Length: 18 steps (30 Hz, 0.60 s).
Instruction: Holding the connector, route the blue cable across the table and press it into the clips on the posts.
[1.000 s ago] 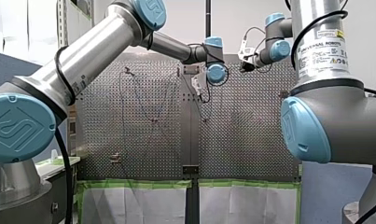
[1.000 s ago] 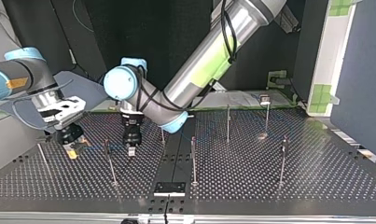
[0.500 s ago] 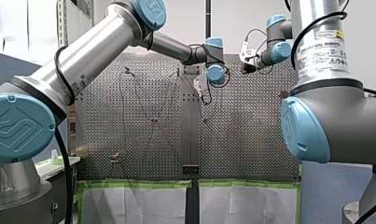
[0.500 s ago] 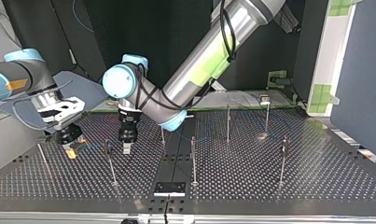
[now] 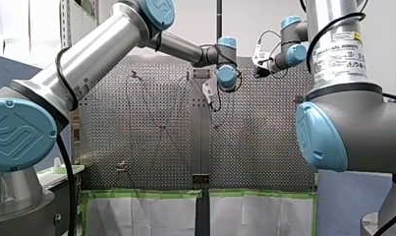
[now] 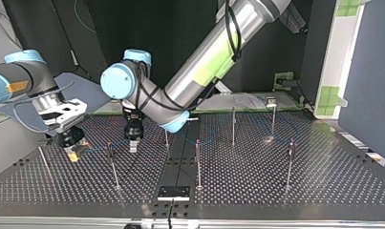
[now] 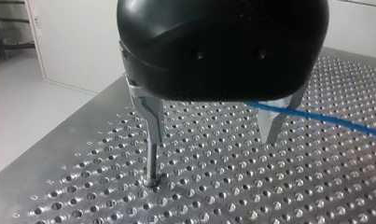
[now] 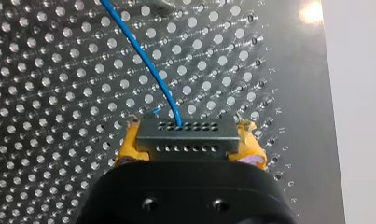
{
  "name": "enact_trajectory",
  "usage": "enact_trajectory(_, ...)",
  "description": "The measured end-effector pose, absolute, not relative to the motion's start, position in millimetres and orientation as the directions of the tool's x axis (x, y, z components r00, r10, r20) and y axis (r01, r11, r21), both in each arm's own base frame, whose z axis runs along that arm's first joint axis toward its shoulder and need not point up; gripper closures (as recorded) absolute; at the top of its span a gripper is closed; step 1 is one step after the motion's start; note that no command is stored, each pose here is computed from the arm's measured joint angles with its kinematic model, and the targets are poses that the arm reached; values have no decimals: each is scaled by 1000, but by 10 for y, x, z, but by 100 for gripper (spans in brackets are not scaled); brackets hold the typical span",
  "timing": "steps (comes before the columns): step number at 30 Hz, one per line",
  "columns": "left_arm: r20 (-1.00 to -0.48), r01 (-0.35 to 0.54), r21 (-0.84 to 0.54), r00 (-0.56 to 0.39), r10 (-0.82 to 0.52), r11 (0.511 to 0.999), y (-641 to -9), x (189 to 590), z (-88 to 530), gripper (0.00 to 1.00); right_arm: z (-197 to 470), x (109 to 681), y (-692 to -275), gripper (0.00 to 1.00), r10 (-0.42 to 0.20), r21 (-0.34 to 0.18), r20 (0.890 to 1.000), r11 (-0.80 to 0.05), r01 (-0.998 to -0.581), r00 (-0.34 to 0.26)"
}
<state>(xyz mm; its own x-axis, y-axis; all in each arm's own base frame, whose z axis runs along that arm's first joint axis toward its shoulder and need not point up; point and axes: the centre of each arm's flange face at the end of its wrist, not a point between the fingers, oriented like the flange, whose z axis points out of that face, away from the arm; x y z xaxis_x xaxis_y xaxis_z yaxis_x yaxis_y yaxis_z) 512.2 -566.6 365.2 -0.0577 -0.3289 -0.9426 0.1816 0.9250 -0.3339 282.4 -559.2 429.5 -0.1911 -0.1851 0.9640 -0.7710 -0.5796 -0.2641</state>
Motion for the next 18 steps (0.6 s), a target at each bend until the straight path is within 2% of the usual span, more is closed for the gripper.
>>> enact_trajectory(8, -946, 212, -324, -107, -307, 922, -5650, 4776, 3843, 0, 4294, 2829, -5589, 100, -185, -263, 964, -582, -770, -189)
enact_trajectory(18, -936, 294, -349, -68, -344, 890, -5557, 4529, 4163, 0, 4289, 2827, -5592, 100, -185, -263, 964, -581, -770, -189)
